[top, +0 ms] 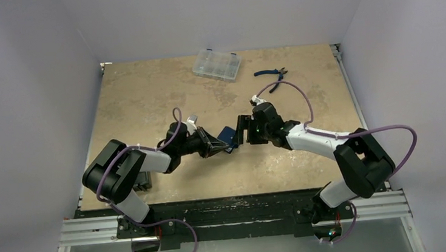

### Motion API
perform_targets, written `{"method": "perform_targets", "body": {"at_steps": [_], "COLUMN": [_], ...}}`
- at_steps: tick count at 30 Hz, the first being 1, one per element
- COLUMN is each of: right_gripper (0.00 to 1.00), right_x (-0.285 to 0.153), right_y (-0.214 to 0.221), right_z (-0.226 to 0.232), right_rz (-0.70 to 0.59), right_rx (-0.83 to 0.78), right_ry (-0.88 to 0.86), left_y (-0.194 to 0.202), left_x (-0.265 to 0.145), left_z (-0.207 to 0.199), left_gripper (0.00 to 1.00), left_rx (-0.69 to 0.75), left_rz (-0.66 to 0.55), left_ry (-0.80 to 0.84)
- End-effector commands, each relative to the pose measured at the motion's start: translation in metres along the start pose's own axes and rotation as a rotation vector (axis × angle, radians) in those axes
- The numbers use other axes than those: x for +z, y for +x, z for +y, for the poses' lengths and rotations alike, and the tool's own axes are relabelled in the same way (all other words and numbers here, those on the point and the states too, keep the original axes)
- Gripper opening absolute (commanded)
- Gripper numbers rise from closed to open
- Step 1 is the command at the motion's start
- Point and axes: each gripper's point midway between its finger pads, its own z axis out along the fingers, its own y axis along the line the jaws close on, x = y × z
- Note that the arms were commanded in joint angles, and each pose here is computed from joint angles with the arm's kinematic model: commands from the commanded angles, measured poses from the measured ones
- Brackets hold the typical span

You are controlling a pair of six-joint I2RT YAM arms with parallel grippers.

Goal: Put the credit cards into the card holder
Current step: Open the card holder at the center of the board.

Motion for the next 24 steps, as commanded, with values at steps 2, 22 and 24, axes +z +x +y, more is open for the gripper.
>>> {"method": "perform_targets", "body": {"at_steps": [2, 22, 24], "right_gripper": [0.72, 0.62, 0.66], "right_x": [-0.005, 0.02, 0.021], "right_y": [0.001, 0.014, 0.014], "right_z": [0.008, 0.015, 0.014], "right_rz": [-0.068, -0.042, -0.045], "right_rx": [0.139, 0.22, 0.205], "right_ry": [-0.093, -0.182, -0.154], "left_y": [-0.004, 0.002, 0.002], "left_x": [-0.015, -0.032, -0.032], "left_z": [-0.041, -0.036, -0.037], "left_gripper": [0.0, 0.0, 0.0], "left_rx": [-0.122, -0.241, -0.247], "left_rz": [-0.054, -0.094, -0.09], "left_ry": [0.223, 0.31, 0.316]}}
